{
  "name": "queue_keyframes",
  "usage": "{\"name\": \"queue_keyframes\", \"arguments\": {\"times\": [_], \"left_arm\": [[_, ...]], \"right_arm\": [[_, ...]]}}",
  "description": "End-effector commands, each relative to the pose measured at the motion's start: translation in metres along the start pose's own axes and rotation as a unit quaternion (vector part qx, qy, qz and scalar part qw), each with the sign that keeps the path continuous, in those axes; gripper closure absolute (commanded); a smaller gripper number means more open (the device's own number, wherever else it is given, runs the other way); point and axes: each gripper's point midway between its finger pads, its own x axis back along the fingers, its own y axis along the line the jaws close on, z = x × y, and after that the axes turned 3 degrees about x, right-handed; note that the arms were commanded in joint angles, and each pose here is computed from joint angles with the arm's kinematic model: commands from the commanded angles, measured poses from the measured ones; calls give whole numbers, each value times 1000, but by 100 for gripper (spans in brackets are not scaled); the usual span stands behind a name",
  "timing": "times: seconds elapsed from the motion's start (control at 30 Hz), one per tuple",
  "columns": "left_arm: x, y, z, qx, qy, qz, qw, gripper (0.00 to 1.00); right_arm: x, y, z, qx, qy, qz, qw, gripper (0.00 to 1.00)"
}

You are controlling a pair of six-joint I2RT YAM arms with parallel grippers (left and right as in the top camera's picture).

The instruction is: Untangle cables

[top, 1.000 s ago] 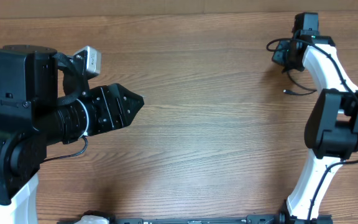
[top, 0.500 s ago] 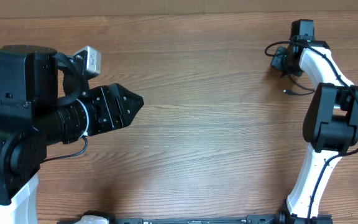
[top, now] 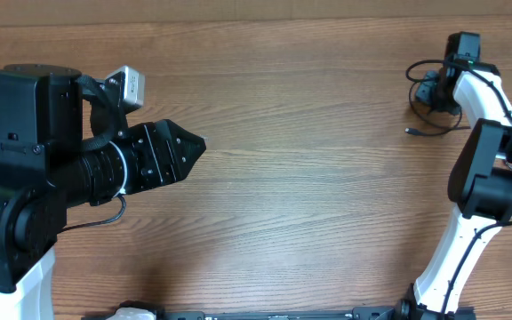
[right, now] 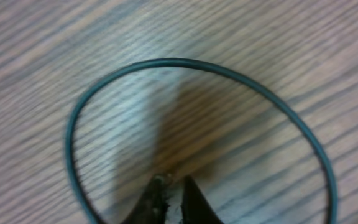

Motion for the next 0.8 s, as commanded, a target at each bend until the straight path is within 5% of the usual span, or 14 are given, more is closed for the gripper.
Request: {"name": "queue_keyframes", "arguments": {"times": [0.0, 0.13, 0.67, 0.7, 0.77], "left_arm": [[0, -1, 1, 9, 4, 4, 1000, 44], [0, -1, 1, 9, 4, 4, 1000, 44], [0, -1, 1, -14, 4, 4, 1000, 43], [0, -1, 1, -14, 4, 4, 1000, 42], [0, -1, 1, -14, 4, 4, 1000, 41]], "right_arm": [[-7, -4, 11, 19, 17, 10, 1000, 72], [-6, 0, 19, 26, 30, 11, 999, 58], [-7, -11, 49, -57, 82, 33, 994, 51], [-7, -12, 47, -61, 79, 33, 994, 56], [-8, -15, 41, -77, 69, 31, 994, 96]]}}
